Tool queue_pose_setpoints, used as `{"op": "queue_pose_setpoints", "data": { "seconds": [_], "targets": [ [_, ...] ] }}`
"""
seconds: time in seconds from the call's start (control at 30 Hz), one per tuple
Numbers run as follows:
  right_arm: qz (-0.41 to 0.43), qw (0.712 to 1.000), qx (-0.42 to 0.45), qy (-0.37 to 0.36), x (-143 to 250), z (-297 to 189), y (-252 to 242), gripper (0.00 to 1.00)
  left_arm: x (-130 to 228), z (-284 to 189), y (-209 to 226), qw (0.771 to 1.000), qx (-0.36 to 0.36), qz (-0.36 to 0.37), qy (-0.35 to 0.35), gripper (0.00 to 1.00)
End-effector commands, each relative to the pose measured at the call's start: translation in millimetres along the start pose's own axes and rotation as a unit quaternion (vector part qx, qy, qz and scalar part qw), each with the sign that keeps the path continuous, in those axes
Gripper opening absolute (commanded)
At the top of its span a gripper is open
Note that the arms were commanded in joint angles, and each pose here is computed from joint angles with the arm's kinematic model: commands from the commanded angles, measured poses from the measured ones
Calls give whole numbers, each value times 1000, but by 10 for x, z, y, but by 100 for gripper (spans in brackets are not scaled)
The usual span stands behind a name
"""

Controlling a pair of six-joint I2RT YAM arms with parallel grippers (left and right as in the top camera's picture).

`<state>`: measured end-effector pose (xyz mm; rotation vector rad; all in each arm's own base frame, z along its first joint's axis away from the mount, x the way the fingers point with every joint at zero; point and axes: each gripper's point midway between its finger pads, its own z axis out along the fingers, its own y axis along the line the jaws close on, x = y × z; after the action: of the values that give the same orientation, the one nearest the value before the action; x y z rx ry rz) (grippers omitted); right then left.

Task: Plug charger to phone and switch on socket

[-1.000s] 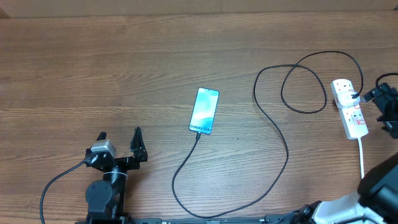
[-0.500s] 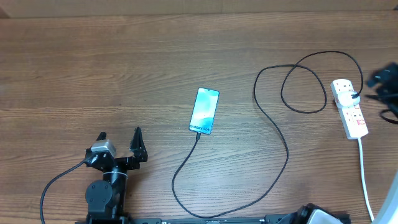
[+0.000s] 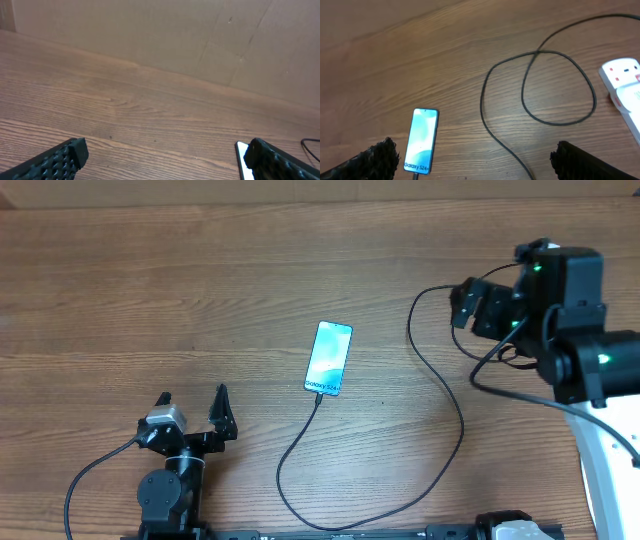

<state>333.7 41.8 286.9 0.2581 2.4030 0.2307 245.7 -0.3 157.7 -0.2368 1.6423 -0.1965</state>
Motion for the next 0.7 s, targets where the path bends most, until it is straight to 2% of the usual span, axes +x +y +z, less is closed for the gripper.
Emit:
{"op": "queue_pose_setpoints", "data": {
  "seconds": [0.0,0.17,0.3,0.47,0.67],
  "targets": [
    [-26,999,23,-3,74,20,-60,100,-10,-1,39,1000,-8,9,-6,99],
    [-28,999,20,9,304,426,-124,100,-9,-1,38,1000,-8,9,-6,100],
    [-42,998,-48,-21,467,820,19,100,-10,-1,39,1000,-8,9,-6,99],
    [-50,989,-117,-73,610,1066,147,100,-9,-1,38,1000,-8,9,-6,100],
    [-51,988,-117,-87,1002,1247,-11,100,-9,-1,38,1000,-8,9,-6,100]
  ]
}}
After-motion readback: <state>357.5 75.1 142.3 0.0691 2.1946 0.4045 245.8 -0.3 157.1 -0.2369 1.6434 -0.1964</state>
